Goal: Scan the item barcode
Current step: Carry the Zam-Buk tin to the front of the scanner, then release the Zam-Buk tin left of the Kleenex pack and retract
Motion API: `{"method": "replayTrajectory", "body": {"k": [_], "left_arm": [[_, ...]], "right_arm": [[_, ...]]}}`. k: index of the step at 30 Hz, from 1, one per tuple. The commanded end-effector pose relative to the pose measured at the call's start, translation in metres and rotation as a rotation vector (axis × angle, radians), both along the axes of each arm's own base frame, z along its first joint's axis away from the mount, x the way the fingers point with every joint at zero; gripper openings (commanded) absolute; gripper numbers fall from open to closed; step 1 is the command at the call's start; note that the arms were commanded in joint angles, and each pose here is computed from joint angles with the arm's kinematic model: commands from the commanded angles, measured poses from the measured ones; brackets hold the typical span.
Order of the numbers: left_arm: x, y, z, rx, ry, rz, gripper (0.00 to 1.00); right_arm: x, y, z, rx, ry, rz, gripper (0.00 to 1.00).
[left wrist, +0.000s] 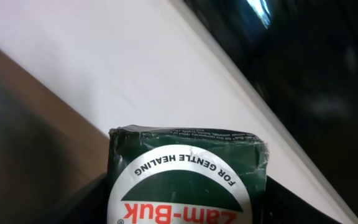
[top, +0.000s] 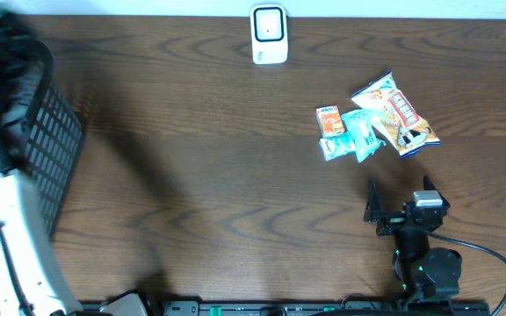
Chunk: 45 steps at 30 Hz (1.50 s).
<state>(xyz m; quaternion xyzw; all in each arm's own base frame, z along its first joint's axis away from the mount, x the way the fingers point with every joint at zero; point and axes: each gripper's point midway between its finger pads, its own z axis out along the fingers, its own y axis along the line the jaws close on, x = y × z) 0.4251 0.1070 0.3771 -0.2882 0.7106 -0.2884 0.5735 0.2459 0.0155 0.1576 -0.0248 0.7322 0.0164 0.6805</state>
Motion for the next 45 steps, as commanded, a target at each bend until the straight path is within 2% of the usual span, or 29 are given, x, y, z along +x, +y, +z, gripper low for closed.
{"method": "replayTrajectory", "body": {"k": [1,4,5,12,19,21,23,27,32,35,39,45], "left_arm": [[0.014,-0.1,-0.011,0.007,0.032,-0.28,0.69],[0.02,-0.165,-0.041,0.065,0.109,-0.401,0.69],[0.023,-0.202,-0.066,0.113,0.174,-0.446,0.69],[0.022,-0.309,-0.163,0.247,0.377,-0.556,0.69],[0.014,-0.403,-0.239,0.293,0.417,-0.676,0.7],[0.011,-0.42,-0.253,0.304,0.416,-0.702,0.84],[0.007,-0.431,-0.263,0.311,0.421,-0.722,0.91],[0.006,-0.432,-0.261,0.347,0.401,-0.741,0.98],[0.017,-0.403,-0.224,0.347,0.354,-0.693,0.99],[0.017,-0.372,-0.197,0.409,0.331,-0.671,0.99],[0.009,-0.306,-0.18,0.481,0.419,-0.532,0.99],[-0.027,-0.235,-0.189,0.513,0.641,-0.43,0.99]], "right_arm": [[0.0,-0.001,-0.001,-0.008,0.001,-0.006,0.99],[0.0,-0.001,-0.001,-0.008,0.002,-0.006,0.99],[0.0,-0.001,-0.001,-0.008,0.001,-0.006,0.99],[0.0,-0.001,-0.001,-0.008,0.002,-0.006,0.99],[0.0,-0.001,-0.001,-0.008,0.002,-0.006,0.99],[0.0,-0.001,-0.001,-0.008,0.001,-0.006,0.99],[0.0,-0.001,-0.001,-0.008,0.001,-0.006,0.99],[0.0,-0.001,-0.001,-0.008,0.001,-0.006,0.99],[0.0,-0.001,-0.001,-0.008,0.002,-0.007,0.99],[0.0,-0.001,-0.001,-0.008,0.001,-0.006,0.99],[0.0,-0.001,-0.001,-0.008,0.001,-0.006,0.99],[0.0,-0.001,-0.001,-0.008,0.001,-0.006,0.99]]}}
